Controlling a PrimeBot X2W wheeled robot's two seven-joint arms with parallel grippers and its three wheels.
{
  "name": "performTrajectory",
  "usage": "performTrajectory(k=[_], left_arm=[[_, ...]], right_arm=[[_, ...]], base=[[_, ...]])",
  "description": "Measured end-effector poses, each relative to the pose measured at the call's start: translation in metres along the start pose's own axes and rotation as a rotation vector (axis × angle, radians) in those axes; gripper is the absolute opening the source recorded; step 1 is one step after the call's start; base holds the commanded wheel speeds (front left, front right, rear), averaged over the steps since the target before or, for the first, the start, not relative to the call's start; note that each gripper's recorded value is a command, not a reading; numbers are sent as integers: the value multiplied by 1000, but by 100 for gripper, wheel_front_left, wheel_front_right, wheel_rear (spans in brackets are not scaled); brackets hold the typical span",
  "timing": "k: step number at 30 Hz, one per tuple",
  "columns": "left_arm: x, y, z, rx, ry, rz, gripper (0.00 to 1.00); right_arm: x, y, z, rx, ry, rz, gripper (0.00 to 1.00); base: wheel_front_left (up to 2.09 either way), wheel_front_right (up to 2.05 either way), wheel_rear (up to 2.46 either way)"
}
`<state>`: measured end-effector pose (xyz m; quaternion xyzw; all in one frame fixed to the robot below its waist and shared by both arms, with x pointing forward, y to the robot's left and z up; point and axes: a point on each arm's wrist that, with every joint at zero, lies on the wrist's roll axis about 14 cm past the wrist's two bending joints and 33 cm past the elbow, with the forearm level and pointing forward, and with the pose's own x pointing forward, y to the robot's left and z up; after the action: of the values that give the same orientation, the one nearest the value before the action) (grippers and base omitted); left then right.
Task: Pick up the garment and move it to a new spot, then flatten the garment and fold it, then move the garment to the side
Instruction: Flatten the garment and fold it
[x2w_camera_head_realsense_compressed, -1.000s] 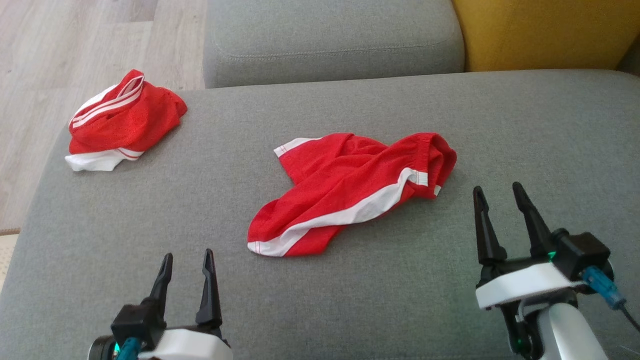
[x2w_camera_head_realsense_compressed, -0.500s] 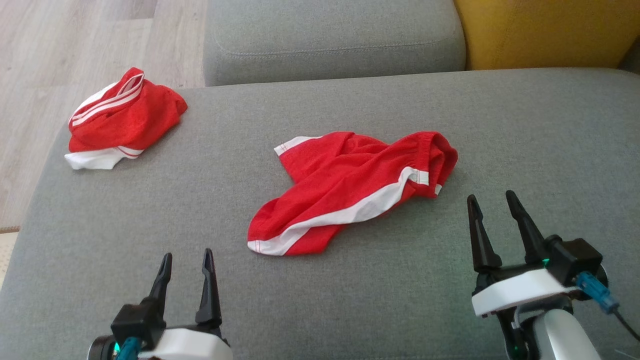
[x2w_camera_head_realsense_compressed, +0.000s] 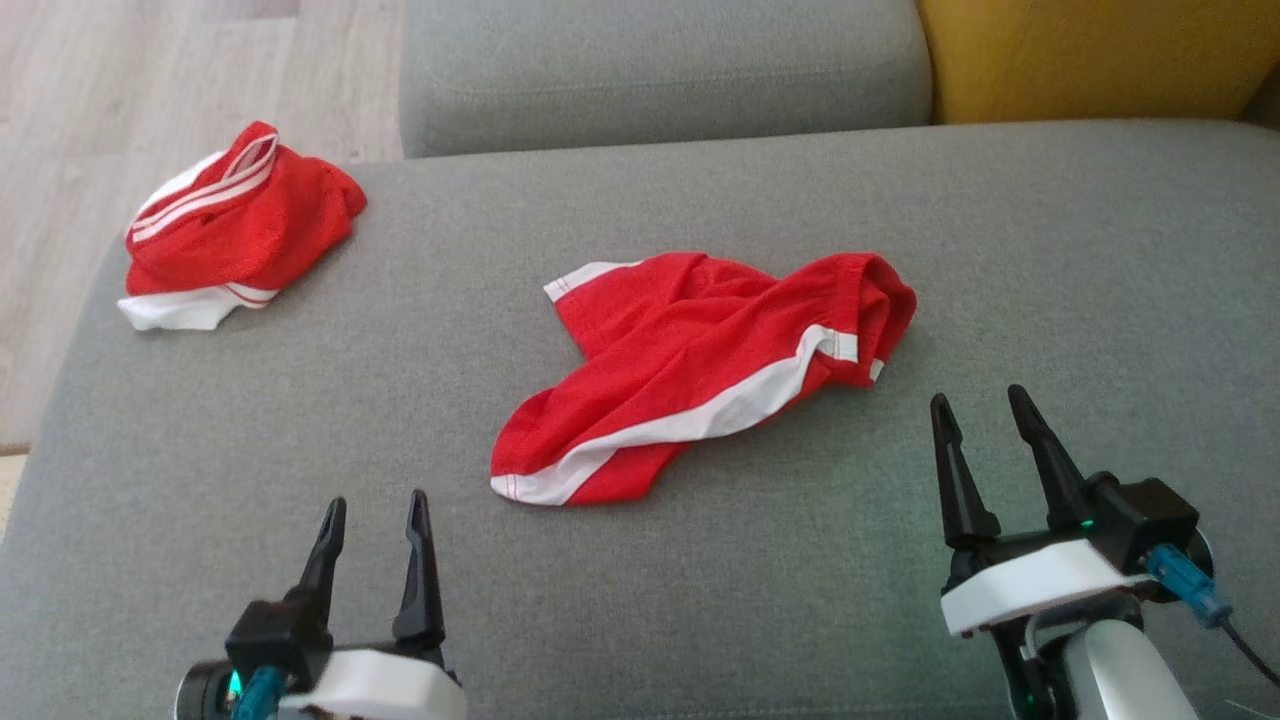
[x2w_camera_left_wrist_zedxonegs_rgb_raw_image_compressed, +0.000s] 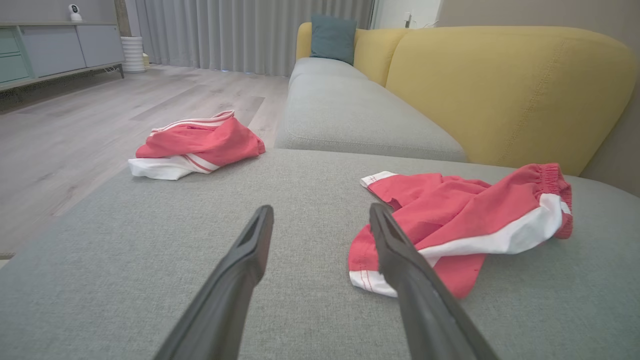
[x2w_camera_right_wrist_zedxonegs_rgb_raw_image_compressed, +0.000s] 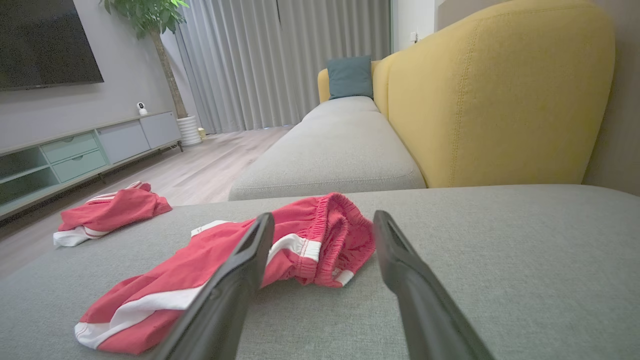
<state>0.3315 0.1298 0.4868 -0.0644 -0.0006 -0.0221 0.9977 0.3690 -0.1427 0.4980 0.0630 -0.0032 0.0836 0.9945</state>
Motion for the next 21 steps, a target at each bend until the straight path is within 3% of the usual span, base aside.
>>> performTrajectory(k=[8, 12, 21], left_arm=[[25, -15, -21, 3, 64, -80, 100], [34, -29, -56, -71, 194, -125, 100], [49, -51, -107, -97, 396, -186, 100]], right_arm=[[6, -7, -17, 8, 49, -16, 100], [16, -10, -23, 10, 65, -20, 100], [23, -24, -35, 10, 91, -57, 100]], base=[[0, 0, 0], [0, 0, 0], [0, 0, 0]])
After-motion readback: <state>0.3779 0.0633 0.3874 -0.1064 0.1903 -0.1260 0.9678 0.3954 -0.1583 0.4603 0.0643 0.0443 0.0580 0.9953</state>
